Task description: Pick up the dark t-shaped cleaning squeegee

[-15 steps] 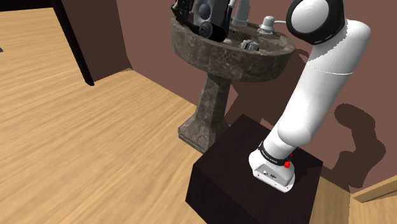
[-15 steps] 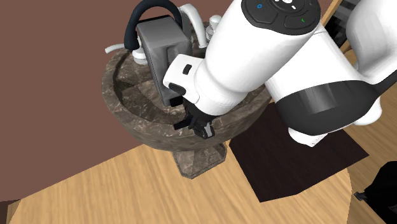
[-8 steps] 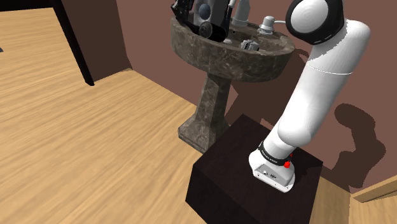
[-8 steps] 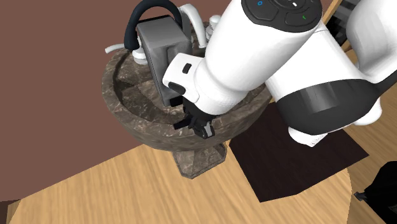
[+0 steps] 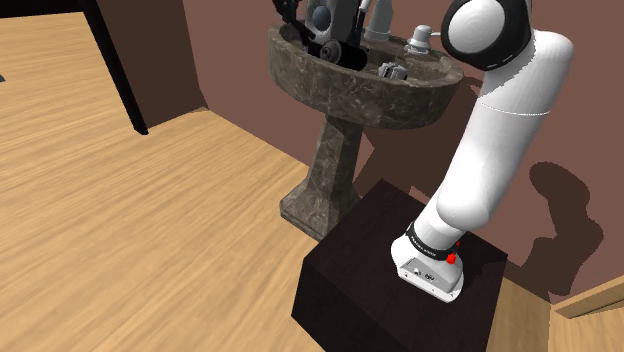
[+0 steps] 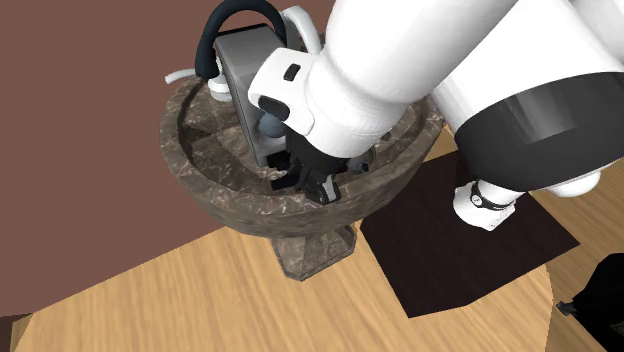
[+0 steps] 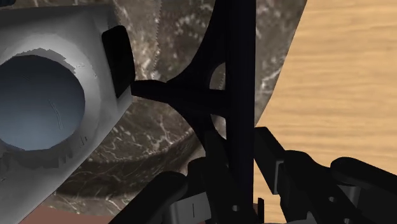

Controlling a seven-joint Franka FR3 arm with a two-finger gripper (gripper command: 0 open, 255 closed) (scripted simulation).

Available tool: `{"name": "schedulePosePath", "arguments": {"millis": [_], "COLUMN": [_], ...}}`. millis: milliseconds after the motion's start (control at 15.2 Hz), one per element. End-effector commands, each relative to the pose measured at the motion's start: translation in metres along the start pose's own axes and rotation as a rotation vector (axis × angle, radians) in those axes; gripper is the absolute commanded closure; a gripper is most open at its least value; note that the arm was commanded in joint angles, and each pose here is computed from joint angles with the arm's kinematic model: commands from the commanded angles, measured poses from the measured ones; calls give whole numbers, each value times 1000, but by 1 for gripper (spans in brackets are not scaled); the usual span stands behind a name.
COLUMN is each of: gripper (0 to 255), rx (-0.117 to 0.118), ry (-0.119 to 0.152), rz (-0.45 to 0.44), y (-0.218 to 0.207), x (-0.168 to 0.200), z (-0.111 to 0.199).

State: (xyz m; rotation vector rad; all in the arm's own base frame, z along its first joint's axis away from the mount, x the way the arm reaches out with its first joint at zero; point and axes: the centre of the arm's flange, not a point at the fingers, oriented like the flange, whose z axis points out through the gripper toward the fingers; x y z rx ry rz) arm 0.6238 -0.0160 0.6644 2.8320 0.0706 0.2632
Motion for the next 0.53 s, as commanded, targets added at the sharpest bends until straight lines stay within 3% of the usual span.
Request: {"name": "schedulePosePath", "arguments": {"millis": [0,462], "gripper": [255,255], "rx": [0,0], "ry": [0,0], "rz": [0,0], "y": [3,11], "x": [2,7], "z": [-10,-35]}}
